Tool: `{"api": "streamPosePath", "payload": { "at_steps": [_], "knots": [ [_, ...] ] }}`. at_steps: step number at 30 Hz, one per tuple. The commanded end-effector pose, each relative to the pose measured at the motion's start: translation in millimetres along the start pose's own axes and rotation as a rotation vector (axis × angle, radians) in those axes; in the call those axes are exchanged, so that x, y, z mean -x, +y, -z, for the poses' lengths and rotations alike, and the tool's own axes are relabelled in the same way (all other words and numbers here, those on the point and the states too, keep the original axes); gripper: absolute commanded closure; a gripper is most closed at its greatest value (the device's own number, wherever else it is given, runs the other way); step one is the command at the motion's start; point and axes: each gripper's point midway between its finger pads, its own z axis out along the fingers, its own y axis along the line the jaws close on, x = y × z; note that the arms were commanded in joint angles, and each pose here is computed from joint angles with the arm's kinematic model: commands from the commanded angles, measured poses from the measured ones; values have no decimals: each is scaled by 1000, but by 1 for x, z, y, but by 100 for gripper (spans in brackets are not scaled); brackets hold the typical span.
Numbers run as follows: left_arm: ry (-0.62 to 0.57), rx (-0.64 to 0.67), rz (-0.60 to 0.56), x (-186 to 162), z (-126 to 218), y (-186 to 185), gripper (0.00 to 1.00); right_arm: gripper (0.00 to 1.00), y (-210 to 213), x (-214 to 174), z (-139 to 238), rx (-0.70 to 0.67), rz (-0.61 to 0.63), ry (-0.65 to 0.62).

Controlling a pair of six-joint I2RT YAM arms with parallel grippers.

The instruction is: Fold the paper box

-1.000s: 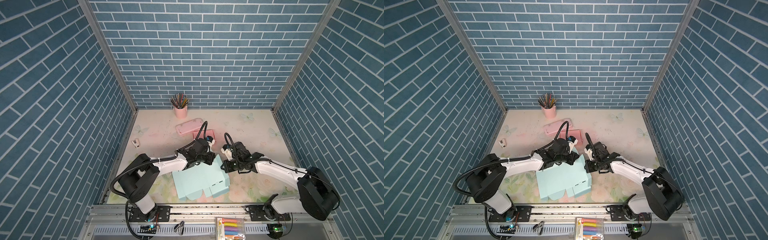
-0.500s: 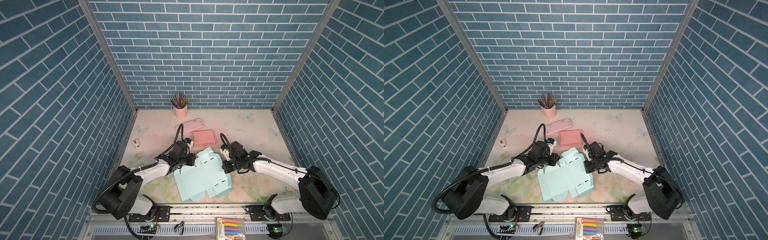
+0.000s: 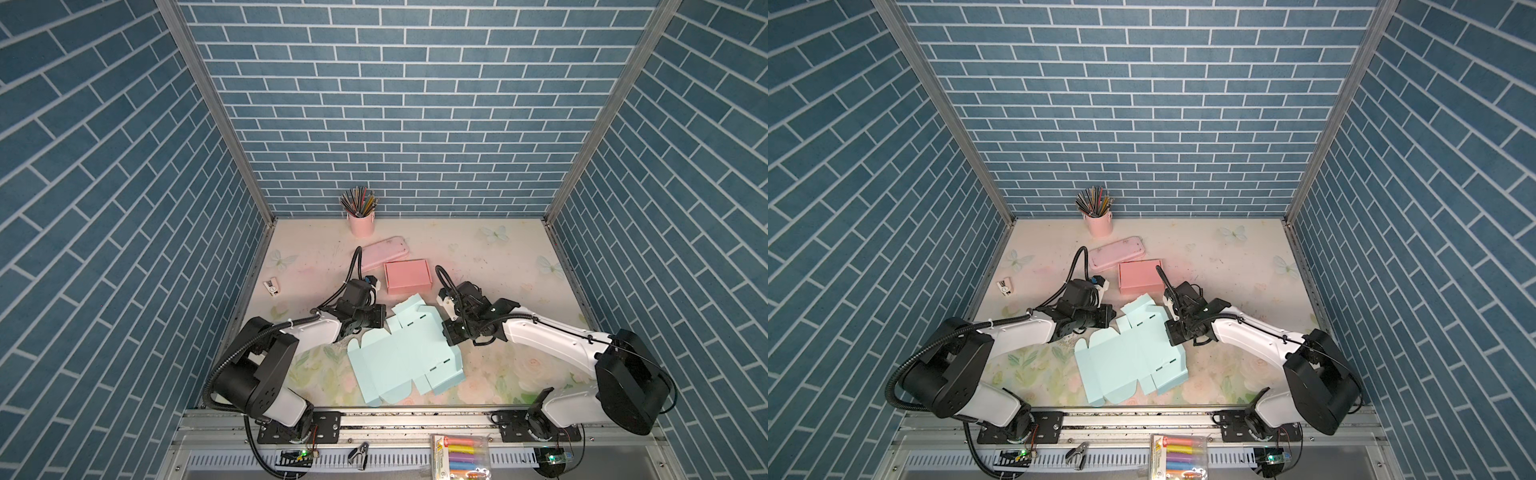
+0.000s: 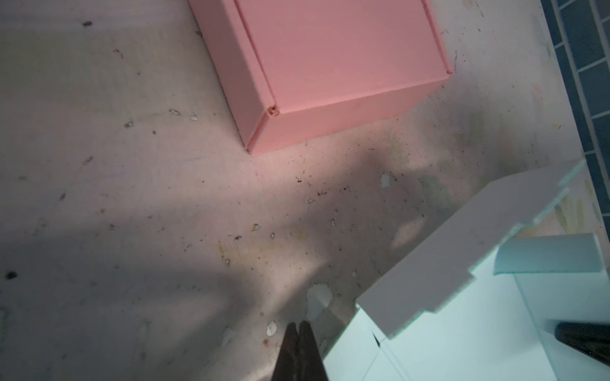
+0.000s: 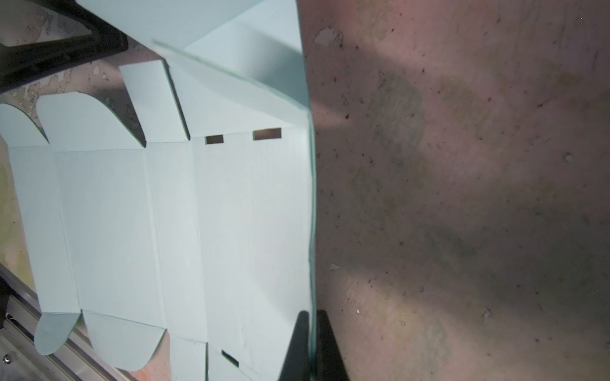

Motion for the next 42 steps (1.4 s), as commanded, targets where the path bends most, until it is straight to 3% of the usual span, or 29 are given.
{"api": "streamPosePath", "payload": {
  "at_steps": [1, 19, 25, 29, 42],
  "knots": [
    [-15, -14, -1, 6, -3, -1, 100, 100, 0, 2, 3, -20, 46, 7],
    [8, -115, -39, -3, -3, -30, 100, 100, -3, 7, 0, -44, 53, -2],
    [-23, -52, 2, 0, 4, -12, 100, 100, -3, 8, 1, -45, 58, -5],
    [-12, -77, 60, -3, 0, 2, 100, 100, -5, 5, 0, -50, 61, -1],
    [34, -144, 32, -17, -10, -11, 100, 100, -3, 7, -1, -44, 63, -7]
  ]
}}
